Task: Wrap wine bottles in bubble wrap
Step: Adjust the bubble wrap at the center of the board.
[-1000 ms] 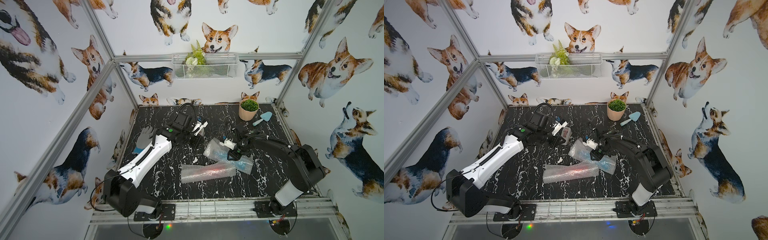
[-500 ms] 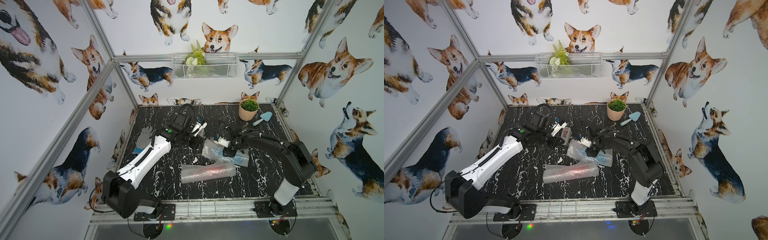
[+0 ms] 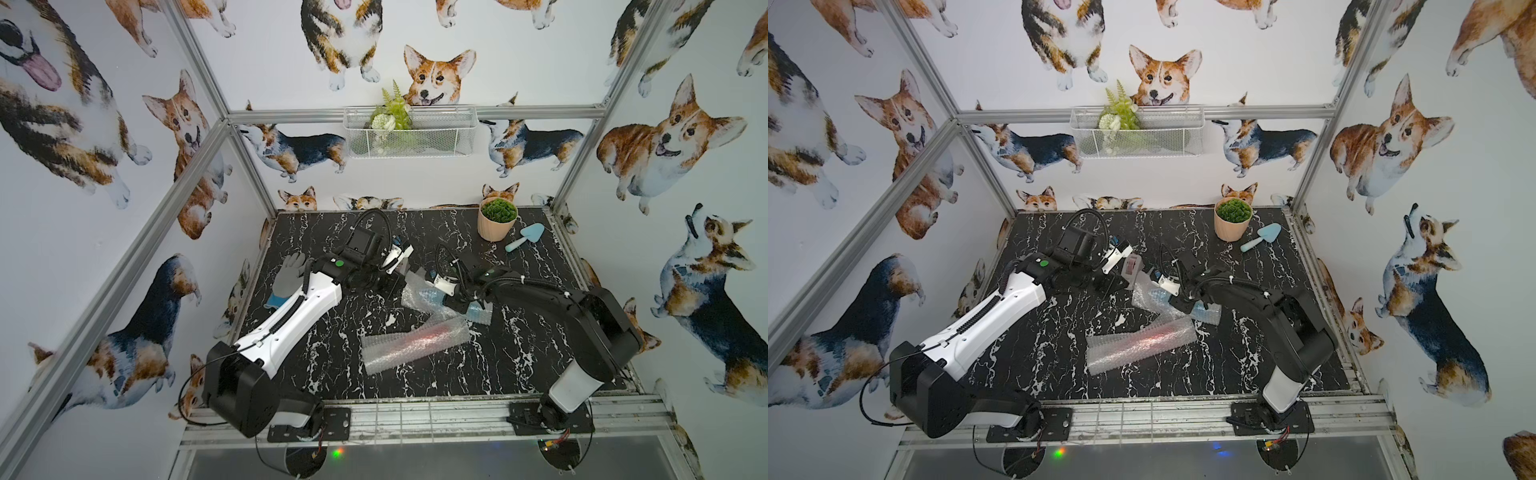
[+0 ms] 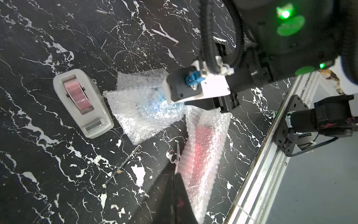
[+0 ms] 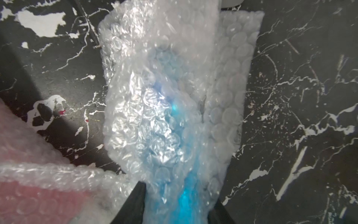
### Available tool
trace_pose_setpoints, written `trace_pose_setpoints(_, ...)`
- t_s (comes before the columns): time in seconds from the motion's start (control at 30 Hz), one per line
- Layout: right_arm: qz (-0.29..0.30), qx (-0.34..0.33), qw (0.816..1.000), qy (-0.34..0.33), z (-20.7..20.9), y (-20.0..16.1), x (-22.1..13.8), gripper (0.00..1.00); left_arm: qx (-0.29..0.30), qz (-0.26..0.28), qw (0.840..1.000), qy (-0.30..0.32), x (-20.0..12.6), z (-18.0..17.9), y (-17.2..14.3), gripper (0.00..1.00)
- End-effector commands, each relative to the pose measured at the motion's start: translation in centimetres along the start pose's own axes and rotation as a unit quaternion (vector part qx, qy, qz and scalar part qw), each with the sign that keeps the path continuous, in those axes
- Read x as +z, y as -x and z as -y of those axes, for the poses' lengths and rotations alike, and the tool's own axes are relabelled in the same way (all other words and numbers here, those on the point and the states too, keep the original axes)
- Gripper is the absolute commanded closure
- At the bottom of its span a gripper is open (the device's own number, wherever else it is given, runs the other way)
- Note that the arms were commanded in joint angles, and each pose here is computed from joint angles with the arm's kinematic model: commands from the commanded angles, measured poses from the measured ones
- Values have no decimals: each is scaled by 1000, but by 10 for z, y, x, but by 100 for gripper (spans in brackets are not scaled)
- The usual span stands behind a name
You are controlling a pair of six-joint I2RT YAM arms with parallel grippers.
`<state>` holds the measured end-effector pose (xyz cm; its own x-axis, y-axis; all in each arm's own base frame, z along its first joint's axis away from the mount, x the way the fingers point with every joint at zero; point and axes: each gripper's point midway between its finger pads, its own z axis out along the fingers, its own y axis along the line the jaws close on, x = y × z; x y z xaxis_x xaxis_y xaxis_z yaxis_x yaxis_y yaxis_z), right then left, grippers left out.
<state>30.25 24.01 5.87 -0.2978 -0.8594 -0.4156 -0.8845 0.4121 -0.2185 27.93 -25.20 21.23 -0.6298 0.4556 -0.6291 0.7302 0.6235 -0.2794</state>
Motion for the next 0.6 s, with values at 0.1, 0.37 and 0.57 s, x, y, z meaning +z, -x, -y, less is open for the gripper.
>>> trace_pose_setpoints(0.1,-97,-53,991,-74,1,-47,5,63,-35,34,999,0,3,-3,21,100)
trace_pose_setpoints(0.37,-74,-89,987,-114,-15,-44,-4,61,-95,92,989,67,-5,-28,41,100)
trace_pose_setpoints(0.57,-69,-109,981,-144,-23,-43,-4,60,-133,109,984,41,10,-25,53,100)
